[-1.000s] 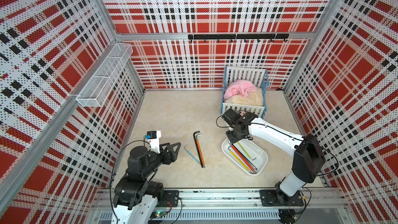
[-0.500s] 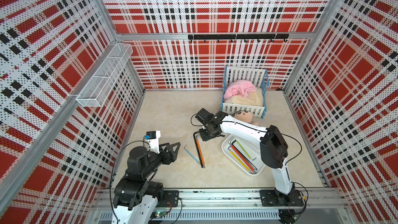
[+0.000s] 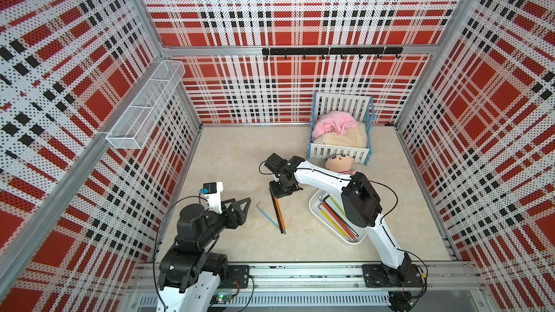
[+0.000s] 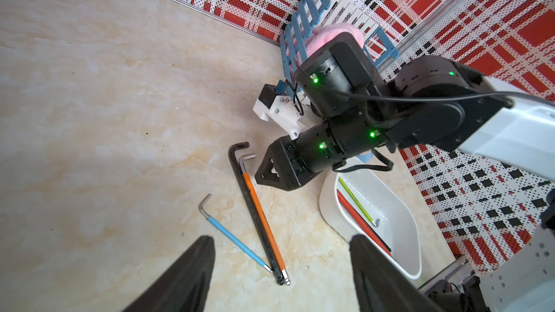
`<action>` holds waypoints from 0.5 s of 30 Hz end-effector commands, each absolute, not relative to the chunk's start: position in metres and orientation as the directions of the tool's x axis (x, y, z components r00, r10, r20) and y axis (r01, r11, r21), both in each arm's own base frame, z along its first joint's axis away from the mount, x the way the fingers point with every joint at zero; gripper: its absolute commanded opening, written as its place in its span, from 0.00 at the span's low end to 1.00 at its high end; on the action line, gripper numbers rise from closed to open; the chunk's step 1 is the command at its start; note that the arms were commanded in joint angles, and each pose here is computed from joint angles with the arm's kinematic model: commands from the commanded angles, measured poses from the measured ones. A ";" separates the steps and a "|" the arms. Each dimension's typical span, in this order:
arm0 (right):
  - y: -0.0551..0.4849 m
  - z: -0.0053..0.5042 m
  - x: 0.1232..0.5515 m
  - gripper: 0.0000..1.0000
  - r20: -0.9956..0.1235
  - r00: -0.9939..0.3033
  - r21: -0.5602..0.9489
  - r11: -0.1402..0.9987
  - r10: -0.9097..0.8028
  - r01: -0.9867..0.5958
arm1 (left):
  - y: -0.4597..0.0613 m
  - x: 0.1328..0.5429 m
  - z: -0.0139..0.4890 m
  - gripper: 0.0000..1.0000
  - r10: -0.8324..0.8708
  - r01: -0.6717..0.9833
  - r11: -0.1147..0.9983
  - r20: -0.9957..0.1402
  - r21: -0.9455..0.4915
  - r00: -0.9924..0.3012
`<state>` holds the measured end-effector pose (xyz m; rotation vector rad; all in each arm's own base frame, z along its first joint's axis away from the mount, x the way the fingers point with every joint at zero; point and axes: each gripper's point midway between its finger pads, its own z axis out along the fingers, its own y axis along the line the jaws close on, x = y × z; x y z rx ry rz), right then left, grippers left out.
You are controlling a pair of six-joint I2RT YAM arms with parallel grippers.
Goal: Put the hex key on the desktop into the storage box
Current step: Pick up the Allen key from the center of the board.
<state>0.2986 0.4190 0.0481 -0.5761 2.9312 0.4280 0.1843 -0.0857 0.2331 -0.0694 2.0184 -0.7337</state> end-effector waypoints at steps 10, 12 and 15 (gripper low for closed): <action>0.427 0.028 0.287 0.26 -0.105 -0.929 0.267 0.890 -0.354 -0.369 | -0.086 0.187 0.232 0.76 -0.320 0.253 0.821 -0.779 -0.512 -0.539; 0.427 0.025 0.286 0.26 -0.097 -0.930 0.265 0.892 -0.354 -0.367 | -0.086 0.187 0.232 0.76 -0.319 0.253 0.821 -0.779 -0.512 -0.540; 0.424 0.019 0.285 0.26 -0.083 -0.933 0.246 0.900 -0.351 -0.361 | -0.086 0.187 0.232 0.76 -0.320 0.252 0.821 -0.779 -0.512 -0.539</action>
